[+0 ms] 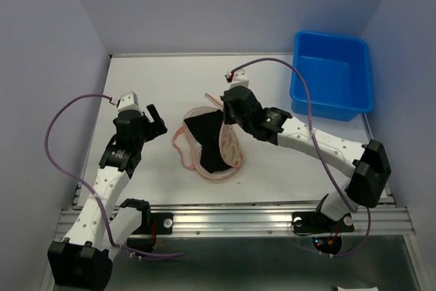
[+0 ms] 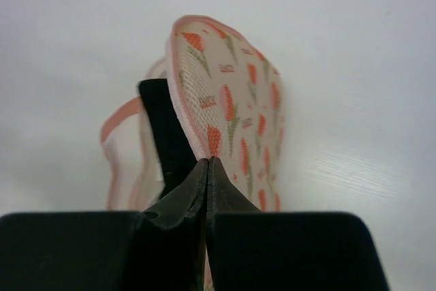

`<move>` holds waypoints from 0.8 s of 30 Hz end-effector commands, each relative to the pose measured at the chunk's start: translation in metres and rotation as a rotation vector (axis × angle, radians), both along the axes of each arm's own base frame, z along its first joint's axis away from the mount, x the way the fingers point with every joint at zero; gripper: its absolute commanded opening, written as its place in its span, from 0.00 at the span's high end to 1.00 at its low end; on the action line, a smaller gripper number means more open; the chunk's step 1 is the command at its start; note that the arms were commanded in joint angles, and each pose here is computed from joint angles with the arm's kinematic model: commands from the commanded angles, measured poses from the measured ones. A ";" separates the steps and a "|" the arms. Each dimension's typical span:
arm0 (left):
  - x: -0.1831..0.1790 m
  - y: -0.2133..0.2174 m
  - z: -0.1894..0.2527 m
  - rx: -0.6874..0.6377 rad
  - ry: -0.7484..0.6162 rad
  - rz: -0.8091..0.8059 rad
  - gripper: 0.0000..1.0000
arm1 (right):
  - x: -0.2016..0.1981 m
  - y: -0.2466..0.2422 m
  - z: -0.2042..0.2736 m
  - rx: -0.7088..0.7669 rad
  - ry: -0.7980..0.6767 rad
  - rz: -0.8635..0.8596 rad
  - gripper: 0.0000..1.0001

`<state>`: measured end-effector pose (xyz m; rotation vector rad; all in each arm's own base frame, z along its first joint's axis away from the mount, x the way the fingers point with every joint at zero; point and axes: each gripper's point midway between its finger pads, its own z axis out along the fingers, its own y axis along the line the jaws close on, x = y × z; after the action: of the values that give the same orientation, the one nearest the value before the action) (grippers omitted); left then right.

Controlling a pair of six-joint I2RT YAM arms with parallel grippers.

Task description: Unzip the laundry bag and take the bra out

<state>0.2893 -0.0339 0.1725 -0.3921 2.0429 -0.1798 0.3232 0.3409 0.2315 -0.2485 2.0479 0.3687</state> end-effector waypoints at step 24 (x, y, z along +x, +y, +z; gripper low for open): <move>0.002 -0.006 -0.002 0.000 -0.007 -0.046 0.03 | -0.006 -0.138 0.013 0.081 0.091 -0.080 0.27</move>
<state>0.2892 -0.0385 0.1649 -0.3708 2.0748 -0.1965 0.3318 0.1673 0.2001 -0.0426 2.1927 0.1150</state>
